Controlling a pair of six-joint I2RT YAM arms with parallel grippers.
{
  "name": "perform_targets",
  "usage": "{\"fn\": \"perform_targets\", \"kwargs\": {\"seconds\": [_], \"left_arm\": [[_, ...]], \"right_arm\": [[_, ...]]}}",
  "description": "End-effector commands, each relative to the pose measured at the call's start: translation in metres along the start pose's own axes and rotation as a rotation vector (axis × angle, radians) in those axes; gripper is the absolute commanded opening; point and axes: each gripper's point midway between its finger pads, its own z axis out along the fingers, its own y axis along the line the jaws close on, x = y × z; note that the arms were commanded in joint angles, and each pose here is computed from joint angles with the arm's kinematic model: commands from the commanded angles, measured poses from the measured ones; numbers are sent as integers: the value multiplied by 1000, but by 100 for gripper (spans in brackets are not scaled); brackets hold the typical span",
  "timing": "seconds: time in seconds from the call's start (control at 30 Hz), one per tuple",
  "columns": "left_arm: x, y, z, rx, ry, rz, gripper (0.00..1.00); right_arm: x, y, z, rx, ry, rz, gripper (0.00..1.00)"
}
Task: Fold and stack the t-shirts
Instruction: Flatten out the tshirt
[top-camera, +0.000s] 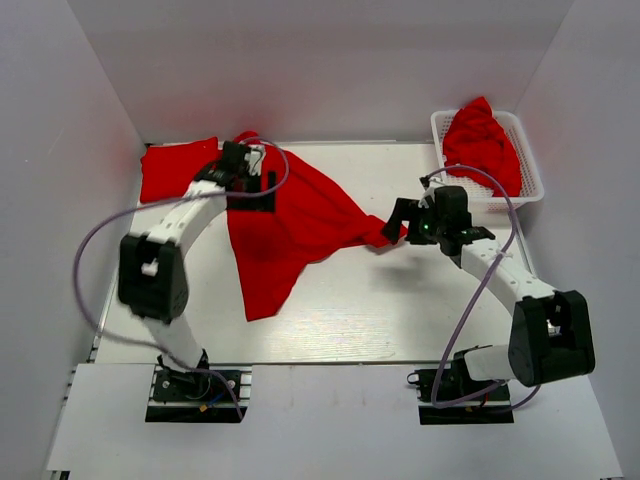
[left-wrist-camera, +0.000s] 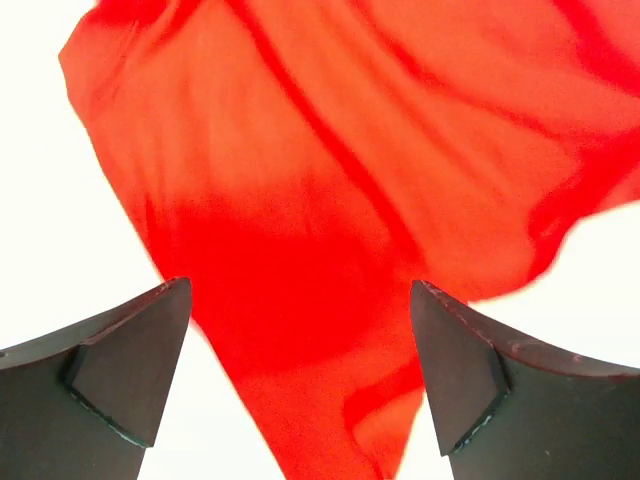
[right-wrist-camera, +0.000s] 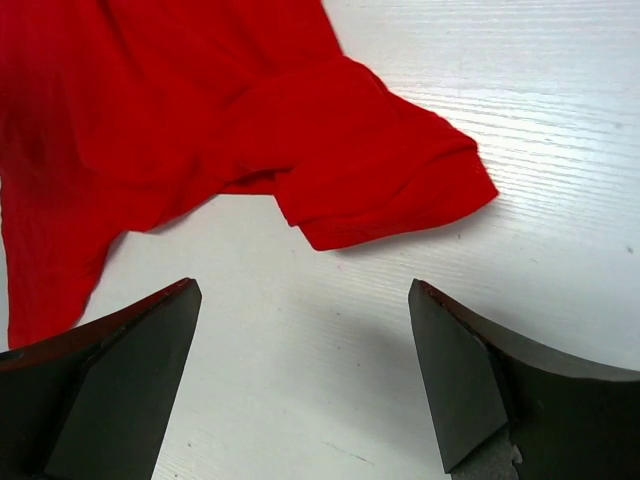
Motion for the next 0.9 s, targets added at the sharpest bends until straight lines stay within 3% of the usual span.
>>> {"fn": "perform_targets", "kwargs": {"seconds": [0.0,0.03,0.1,0.17,0.3,0.5,0.7,0.87], "left_arm": [[56,5,-50,-43,37,-164,100],[62,3,-71,-40,19,-228,100],[107,4,-80,-50,105,-273,100],[123,-3,-98,-11,86,-300,100],[180,-3,-93,-3,162,-351,98],[221,-13,-78,52,238,-407,92],[237,-24,-64,107,249,-402,83],[260,-18,-53,37,331,-378,77]], "right_arm": [[-20,0,-16,39,-54,-18,90],[-18,-1,-17,47,-53,-16,90],[-19,-3,-21,61,-69,-15,90],[-20,-5,-23,74,-77,-17,90],[-25,-8,-27,100,-91,-19,90],[-23,-9,-25,104,-82,-11,90],[-17,-15,-25,132,-71,-1,90],[-15,-19,-22,152,-64,21,90]]}}
